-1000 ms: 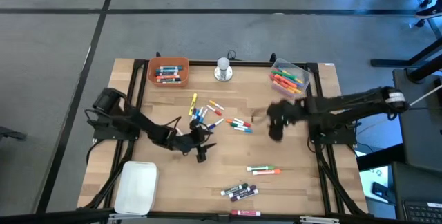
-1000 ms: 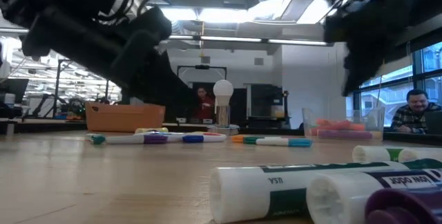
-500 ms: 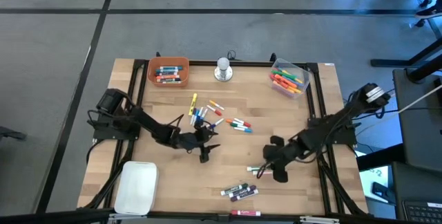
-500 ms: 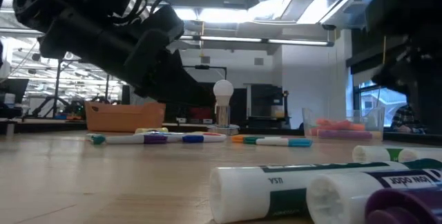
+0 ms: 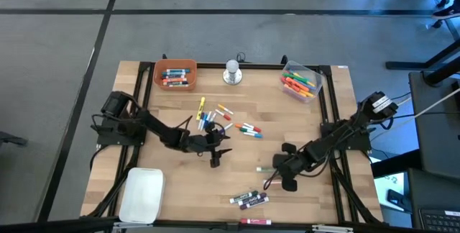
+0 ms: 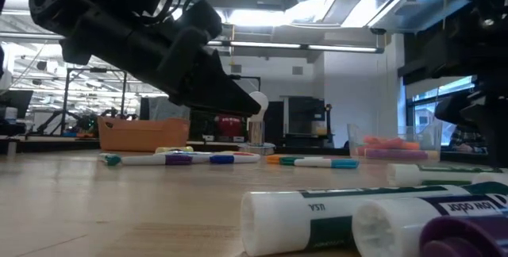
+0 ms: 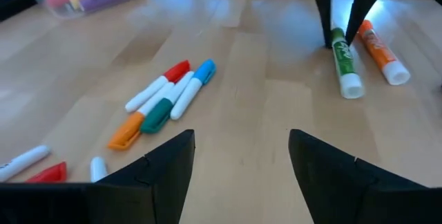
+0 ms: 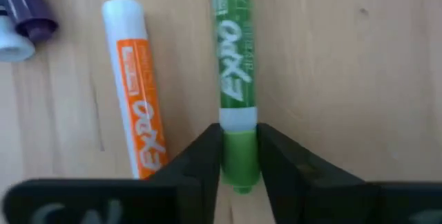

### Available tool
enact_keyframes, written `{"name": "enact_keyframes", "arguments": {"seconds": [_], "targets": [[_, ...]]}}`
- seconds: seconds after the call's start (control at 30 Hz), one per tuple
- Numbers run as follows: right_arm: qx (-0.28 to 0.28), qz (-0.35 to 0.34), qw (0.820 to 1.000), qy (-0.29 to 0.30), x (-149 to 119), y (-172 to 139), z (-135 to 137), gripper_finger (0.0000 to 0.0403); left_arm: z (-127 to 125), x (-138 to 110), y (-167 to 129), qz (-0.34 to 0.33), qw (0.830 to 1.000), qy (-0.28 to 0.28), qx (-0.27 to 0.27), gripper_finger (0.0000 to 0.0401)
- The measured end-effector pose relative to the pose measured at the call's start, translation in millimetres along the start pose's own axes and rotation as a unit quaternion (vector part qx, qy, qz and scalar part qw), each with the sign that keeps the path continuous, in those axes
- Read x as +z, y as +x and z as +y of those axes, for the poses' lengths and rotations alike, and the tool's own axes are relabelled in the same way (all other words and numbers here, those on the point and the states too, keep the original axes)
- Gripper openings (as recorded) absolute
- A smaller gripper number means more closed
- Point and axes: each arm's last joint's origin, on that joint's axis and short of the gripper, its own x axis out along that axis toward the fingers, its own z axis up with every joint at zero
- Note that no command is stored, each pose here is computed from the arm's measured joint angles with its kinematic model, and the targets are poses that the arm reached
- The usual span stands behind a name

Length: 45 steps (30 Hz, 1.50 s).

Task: Pick & Place Markers
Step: Put the light green marker pen into the orange bin

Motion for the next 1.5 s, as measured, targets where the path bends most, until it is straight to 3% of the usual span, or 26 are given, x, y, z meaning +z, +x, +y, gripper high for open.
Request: {"name": "enact_keyframes", "arguments": {"seconds": [0.1,0.23,0.43,0.57,0.77,0.9,1.03,1.17,1.37,1.5], "targets": [[-0.020,-0.016,1.000,-0.011,1.0,0.3,-1.2,0.0065,3.9,1.1,1.8,0.000,1.000,-0.004,0.001,0.0233],[-0.068,-0.055,0.996,-0.002,7.6,1.6,-9.5,0.0064,7.3,1.6,4.0,0.005,1.000,-0.004,-0.018,0.0233],[-0.094,-0.128,0.986,0.041,23.9,3.0,-18.0,0.0064,8.2,4.4,4.8,-0.005,0.999,0.018,-0.033,0.0233],[-0.115,-0.232,0.964,0.058,40.5,-1.2,-16.4,0.0064,7.3,11.4,4.5,-0.040,0.998,0.020,-0.036,0.0233],[-0.166,-0.374,0.909,0.078,64.8,-13.9,-16.8,0.0064,12.2,22.6,5.5,-0.091,0.995,0.041,-0.029,0.0233],[-0.157,-0.415,0.895,0.052,76.1,-21.0,-14.4,0.0064,20.1,36.7,5.5,-0.155,0.988,-0.001,-0.028,0.0233],[-0.145,-0.437,0.887,0.031,81.9,-26.0,-12.2,0.0064,26.5,48.3,4.4,-0.207,0.975,-0.032,-0.068,0.0231],[-0.142,-0.439,0.887,0.021,82.8,-26.8,-11.5,0.0064,30.6,54.1,3.6,-0.232,0.967,-0.053,-0.096,0.0196],[-0.151,-0.442,0.884,0.028,82.7,-27.0,-12.0,0.0067,29.4,53.8,3.5,-0.230,0.965,-0.038,-0.123,0.0065],[-0.162,-0.439,0.884,0.023,82.7,-26.6,-13.4,0.0083,30.5,52.5,4.8,-0.216,0.970,-0.006,-0.110,0.0060]]}}
